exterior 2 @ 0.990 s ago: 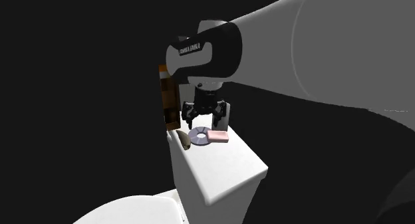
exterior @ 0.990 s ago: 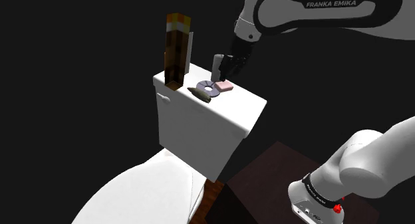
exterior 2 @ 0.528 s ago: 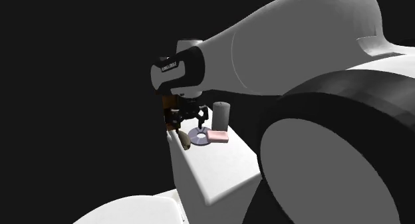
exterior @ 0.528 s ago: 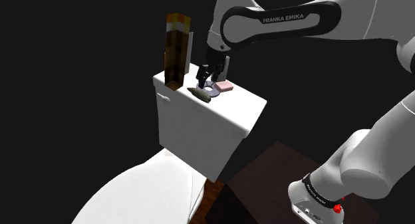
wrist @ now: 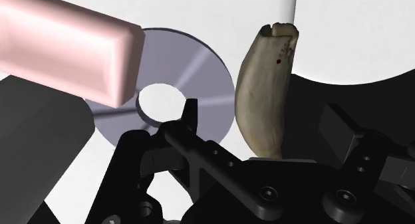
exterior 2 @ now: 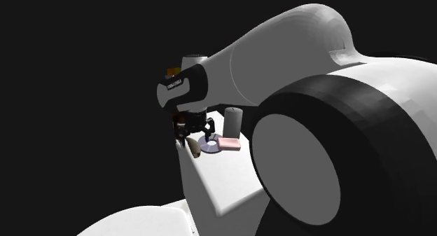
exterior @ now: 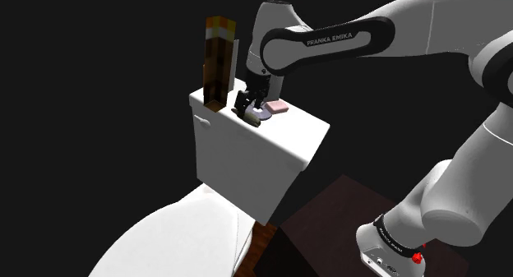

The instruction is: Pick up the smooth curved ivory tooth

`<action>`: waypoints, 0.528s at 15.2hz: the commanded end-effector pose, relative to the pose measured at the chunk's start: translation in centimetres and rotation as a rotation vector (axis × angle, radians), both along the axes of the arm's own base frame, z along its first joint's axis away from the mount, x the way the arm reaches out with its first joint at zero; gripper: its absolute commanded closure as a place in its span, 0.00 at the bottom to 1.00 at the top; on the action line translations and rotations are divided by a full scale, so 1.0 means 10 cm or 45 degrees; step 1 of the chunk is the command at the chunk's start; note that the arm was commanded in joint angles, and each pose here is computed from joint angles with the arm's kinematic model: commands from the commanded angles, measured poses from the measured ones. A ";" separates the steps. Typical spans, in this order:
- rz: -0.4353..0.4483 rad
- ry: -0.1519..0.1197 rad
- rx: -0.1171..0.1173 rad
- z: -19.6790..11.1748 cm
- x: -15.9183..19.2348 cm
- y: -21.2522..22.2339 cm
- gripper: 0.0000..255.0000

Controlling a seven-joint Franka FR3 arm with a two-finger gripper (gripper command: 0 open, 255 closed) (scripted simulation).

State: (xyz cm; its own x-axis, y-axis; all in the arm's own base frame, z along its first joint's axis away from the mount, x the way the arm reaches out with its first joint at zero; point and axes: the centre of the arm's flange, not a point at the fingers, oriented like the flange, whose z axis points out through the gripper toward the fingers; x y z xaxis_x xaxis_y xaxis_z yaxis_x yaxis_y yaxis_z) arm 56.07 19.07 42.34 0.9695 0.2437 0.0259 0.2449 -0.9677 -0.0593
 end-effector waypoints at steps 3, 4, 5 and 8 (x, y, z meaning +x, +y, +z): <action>0.000 0.000 0.000 -0.09 0.00 -0.01 1.00; 0.000 -0.001 0.000 -0.10 0.00 -0.01 1.00; 0.000 -0.001 0.000 -0.09 0.00 -0.01 1.00; 0.000 -0.001 0.000 -0.09 0.00 -0.01 1.00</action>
State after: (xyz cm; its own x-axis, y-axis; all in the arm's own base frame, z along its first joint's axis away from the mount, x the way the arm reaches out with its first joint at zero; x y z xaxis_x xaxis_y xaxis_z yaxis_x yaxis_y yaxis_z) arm 56.05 19.01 41.45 0.9694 0.2439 0.0272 0.2451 -0.9677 -0.0593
